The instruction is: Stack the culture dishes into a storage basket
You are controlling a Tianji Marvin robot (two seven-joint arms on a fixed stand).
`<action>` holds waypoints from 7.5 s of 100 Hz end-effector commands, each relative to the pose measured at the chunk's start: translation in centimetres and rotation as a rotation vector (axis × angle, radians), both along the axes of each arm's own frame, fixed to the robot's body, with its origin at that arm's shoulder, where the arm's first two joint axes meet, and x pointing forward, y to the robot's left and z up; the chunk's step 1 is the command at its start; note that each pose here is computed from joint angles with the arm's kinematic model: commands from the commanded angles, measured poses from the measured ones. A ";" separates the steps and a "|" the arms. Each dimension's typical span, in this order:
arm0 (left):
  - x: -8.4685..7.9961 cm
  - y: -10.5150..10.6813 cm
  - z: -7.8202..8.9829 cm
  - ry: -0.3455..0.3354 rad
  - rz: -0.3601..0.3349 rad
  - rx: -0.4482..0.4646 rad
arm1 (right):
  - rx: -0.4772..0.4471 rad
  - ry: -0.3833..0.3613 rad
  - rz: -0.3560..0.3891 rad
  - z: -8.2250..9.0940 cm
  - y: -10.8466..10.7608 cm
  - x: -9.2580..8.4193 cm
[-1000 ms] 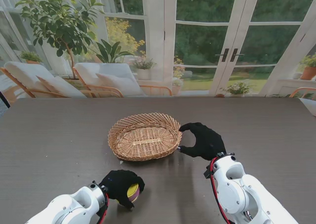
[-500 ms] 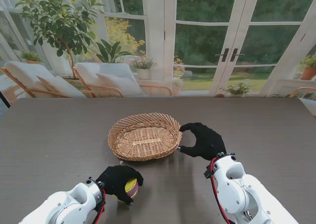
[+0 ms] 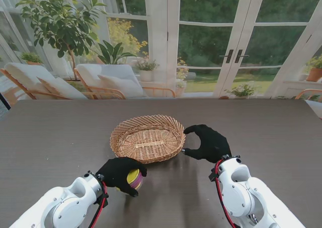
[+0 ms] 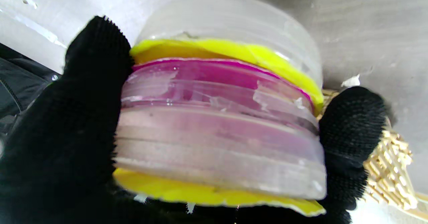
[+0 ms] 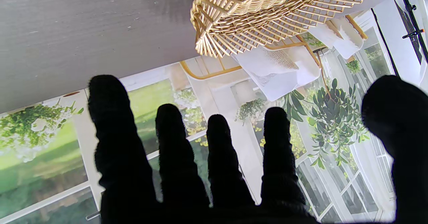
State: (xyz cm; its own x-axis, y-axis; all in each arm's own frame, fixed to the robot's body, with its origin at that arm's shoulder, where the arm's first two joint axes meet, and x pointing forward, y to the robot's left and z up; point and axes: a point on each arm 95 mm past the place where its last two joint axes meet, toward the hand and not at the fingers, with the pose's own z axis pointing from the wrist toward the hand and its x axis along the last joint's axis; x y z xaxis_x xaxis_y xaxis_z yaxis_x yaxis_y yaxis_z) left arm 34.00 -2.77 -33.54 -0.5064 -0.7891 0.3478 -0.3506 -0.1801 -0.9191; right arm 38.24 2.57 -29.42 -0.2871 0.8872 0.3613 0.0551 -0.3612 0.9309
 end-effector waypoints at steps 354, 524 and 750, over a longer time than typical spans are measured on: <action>20.8 -5.1 -1.9 0.110 -0.051 0.176 | -0.013 0.052 -0.037 -1.0 -2.1 1.5; 19.4 -4.1 -2.1 0.141 -0.059 0.191 | -0.024 0.058 -0.043 -1.3 -2.1 1.7; 18.0 -3.0 -2.7 0.181 -0.065 0.156 | -0.033 0.073 -0.038 -1.9 -1.9 2.0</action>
